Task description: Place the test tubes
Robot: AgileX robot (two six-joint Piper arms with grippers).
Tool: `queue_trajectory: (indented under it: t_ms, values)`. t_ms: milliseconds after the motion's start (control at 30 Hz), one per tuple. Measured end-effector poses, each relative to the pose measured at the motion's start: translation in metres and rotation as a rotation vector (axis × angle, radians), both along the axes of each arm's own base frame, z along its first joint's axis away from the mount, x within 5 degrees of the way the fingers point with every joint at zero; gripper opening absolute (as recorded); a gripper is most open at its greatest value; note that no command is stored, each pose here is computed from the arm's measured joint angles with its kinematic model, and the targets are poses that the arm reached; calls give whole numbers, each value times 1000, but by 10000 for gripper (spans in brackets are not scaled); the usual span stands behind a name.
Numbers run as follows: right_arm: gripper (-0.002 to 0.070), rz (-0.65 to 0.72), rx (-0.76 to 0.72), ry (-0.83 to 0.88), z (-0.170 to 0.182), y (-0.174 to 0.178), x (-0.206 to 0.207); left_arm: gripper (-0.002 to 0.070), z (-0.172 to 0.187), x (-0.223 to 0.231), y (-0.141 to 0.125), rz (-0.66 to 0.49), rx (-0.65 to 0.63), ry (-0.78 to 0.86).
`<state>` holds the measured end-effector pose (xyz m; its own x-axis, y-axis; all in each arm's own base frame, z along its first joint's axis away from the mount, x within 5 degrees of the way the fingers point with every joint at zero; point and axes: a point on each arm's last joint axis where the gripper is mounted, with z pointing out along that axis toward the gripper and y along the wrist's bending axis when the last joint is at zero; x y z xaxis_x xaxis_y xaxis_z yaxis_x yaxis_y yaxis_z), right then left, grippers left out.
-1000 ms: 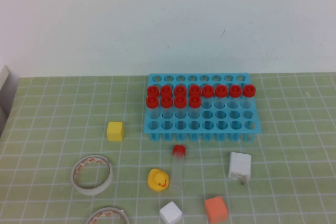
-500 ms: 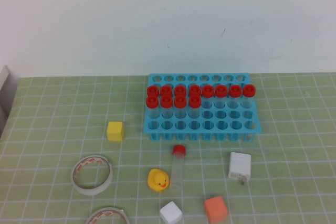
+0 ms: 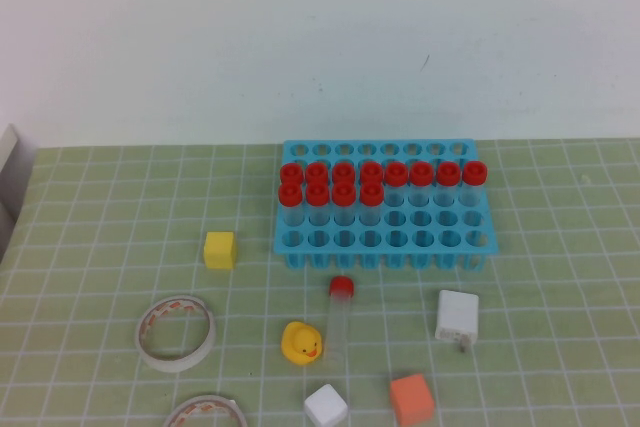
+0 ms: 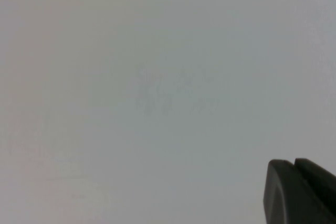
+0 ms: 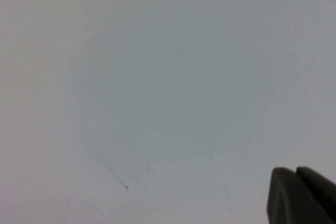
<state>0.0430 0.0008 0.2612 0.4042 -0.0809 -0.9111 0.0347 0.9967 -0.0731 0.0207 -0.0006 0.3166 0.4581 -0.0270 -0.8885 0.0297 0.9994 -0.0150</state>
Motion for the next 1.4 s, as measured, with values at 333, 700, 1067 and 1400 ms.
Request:
queue_trajectory:
  t_ms: [333, 700, 1067, 1400]
  values:
    - [-1, -45, 11, 329, 20, -4, -12, -1, -12, 3, 1, 27, 50, 215]
    - [-1, 17, 17, 1006, 3, 1, 17, -1, -55, 15, 0, -12, -77, 530]
    - [-1, 493, 59, 1272, 41, 37, 106, -1, -73, 52, -7, -66, -112, 928]
    - [1, 692, 29, 1428, -7, 93, 192, -1, -75, 68, -17, -174, -126, 1029]
